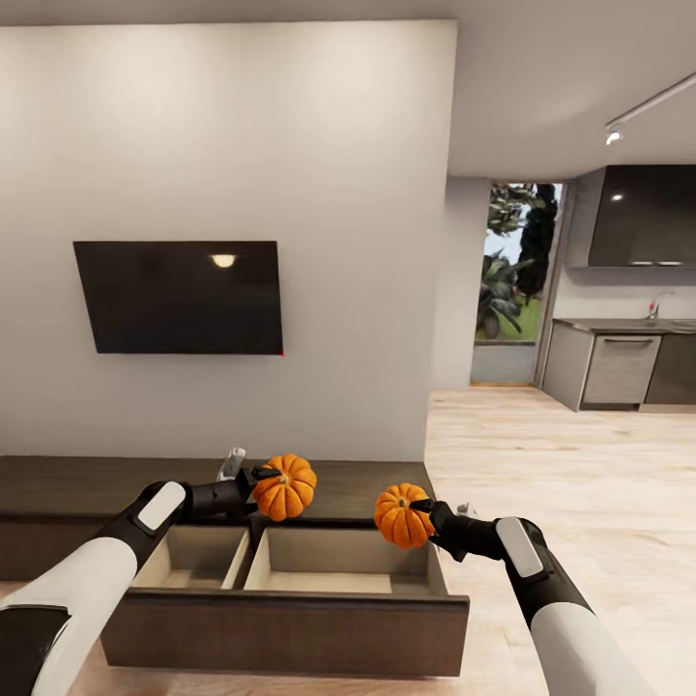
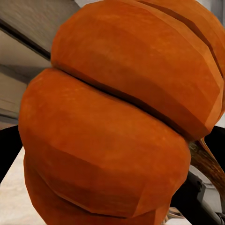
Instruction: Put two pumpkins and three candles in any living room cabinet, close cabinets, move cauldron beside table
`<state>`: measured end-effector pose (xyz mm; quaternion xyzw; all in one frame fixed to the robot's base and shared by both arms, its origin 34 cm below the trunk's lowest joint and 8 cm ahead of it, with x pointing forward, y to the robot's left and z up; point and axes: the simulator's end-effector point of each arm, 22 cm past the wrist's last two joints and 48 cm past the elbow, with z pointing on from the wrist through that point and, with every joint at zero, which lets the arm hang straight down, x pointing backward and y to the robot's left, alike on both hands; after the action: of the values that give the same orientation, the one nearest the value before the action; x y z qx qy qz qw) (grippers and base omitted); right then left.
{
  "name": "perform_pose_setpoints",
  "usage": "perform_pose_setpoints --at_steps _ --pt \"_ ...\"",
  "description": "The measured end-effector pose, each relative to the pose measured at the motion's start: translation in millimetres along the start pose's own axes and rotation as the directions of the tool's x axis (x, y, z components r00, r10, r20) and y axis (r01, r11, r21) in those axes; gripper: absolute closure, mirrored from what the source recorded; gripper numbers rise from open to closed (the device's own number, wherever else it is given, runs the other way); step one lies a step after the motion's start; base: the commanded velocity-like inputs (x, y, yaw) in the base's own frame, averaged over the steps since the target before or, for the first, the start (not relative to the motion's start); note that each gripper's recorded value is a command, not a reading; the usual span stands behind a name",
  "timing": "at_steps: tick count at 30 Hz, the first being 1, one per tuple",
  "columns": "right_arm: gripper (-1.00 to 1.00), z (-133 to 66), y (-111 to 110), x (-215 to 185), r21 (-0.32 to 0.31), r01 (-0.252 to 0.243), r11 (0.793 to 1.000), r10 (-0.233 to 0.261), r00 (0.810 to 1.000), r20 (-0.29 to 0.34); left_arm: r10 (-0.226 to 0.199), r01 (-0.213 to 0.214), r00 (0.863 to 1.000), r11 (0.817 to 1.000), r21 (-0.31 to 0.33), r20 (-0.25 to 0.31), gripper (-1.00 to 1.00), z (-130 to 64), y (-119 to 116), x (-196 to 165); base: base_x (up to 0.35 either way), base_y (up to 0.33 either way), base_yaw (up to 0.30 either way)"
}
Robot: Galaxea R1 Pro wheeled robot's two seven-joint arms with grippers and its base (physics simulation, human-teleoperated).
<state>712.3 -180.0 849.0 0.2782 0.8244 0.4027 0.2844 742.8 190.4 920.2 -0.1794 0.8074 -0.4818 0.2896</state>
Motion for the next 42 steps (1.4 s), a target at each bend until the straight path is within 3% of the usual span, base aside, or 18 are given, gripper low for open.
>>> perform_pose_setpoints --at_steps 42 --pt "1.00 -0.2 2.5 -0.5 -0.012 -0.001 1.000 0.001 1.000 0.001 0.006 -0.006 1.000 1.000 0.005 -0.002 1.00 1.0 -2.9 0.5 0.068 0.040 -0.037"
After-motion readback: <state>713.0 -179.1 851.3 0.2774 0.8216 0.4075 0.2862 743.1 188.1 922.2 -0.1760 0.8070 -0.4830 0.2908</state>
